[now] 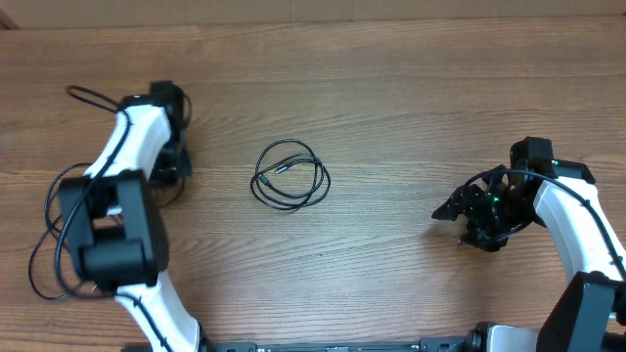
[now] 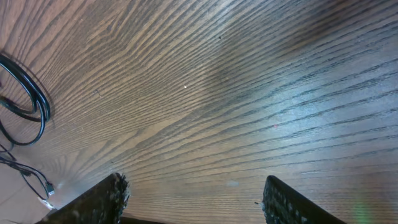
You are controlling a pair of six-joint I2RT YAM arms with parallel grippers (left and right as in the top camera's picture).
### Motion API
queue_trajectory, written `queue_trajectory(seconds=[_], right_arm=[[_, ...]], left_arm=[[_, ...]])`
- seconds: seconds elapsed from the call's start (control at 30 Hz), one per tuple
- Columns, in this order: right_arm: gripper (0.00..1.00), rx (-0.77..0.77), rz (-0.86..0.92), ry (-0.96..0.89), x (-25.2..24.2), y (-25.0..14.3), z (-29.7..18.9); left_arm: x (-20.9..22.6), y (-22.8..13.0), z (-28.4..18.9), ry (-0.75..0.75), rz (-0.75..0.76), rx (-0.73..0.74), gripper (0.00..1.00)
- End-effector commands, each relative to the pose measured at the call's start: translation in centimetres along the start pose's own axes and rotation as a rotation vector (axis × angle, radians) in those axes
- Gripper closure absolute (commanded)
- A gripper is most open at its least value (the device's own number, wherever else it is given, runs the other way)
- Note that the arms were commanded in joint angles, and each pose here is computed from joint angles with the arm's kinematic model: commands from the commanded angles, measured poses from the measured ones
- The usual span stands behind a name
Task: Untangle cables
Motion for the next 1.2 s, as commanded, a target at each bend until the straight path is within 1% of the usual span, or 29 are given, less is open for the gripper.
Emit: queue_trajectory(seconds=[0.0, 0.13, 0.17, 0.2, 0.27, 0.33, 0.4, 0.43, 0.5, 0.53, 0.57, 0.6, 0.73, 0.77, 0.9, 0.93, 1.0, 1.07, 1.13, 1.17], right_arm=[[0.31, -0.028, -0.017, 0.018, 0.5, 0.2, -0.7], [0.31, -0.028, -0.017, 0.018, 0.5, 0.2, -0.7], [0.31, -0.028, -0.017, 0.018, 0.5, 0.2, -0.7], [0.31, -0.028, -0.017, 0.018, 0.5, 0.2, -0.7], [0.31, -0.028, -0.017, 0.018, 0.5, 0.2, -0.7], [0.31, -0.028, -0.017, 0.018, 0.5, 0.2, -0.7], [0.31, -0.029, -0.018, 0.019, 0.5, 0.2, -0.7], [0.31, -0.029, -0.018, 0.019, 0.5, 0.2, -0.7], [0.31, -0.028, -0.017, 0.019, 0.5, 0.2, -0.7], [0.31, -0.028, -0.017, 0.019, 0.5, 0.2, -0.7], [0.31, -0.028, -0.017, 0.019, 0.5, 0.2, -0.7], [0.31, -0.028, -0.017, 0.019, 0.5, 0.2, -0.7], [0.31, -0.029, -0.018, 0.019, 0.5, 0.2, -0.7], [0.31, -0.029, -0.018, 0.019, 0.5, 0.2, -0.7], [0.31, -0.031, -0.019, 0.021, 0.6, 0.2, -0.7], [0.30, -0.033, -0.020, 0.022, 0.6, 0.3, -0.7], [0.30, -0.036, -0.022, 0.024, 0.6, 0.3, -0.7], [0.30, -0.039, -0.024, 0.026, 0.7, 0.4, -0.7], [0.30, -0.040, -0.024, 0.026, 0.7, 0.4, -0.7], [0.30, -0.040, -0.024, 0.027, 0.7, 0.4, -0.7]], left_arm=[[4.8, -0.5, -4.5, 0.035, -0.173, -0.148, 0.96], [8.9, -1.9, -6.0, 0.085, -0.318, -0.197, 0.96], [10.0, -2.4, -6.2, 0.103, -0.368, -0.202, 0.95], [11.1, -3.0, -6.4, 0.115, -0.425, -0.203, 0.90], [12.4, -3.7, -6.4, 0.115, -0.489, -0.200, 0.86], [13.7, -4.6, -6.2, 0.110, -0.566, -0.184, 0.84], [14.2, -5.1, -5.8, 0.094, -0.590, -0.165, 0.83], [14.3, -5.2, -5.6, 0.082, -0.596, -0.161, 0.78], [13.9, -5.0, -5.5, 0.015, -0.597, -0.166, 0.44], [13.6, -4.8, -5.6, -0.012, -0.593, -0.170, 0.40], [13.3, -4.7, -5.6, -0.039, -0.590, -0.175, 0.39], [12.6, -4.2, -5.7, -0.120, -0.570, -0.196, 0.37], [11.0, -3.0, -6.3, -0.273, -0.477, -0.255, 0.36], [10.2, -2.4, -6.7, -0.339, -0.423, -0.291, 0.35], [7.4, -0.9, -8.5, -0.509, -0.250, -0.395, 0.34], [6.2, -0.5, -9.3, -0.562, -0.178, -0.436, 0.33], [4.5, 0.0, -10.3, -0.615, -0.088, -0.482, 0.32], [2.0, 0.4, -11.7, -0.667, 0.034, -0.532, 0.30], [-0.4, 0.5, -12.9, -0.691, 0.147, -0.567, 0.29], [-1.2, 0.4, -13.3, -0.696, 0.176, -0.570, 0.28]])
Point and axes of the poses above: each gripper's point midway between its finger pads, its own z axis out along the fingers, its own x axis along the line the jaws close on, y = z × x, the point moved 7 cm from there along -z, back along the fingers, and after that the axes turned 14 degrees about z, right-handed, at the moved point
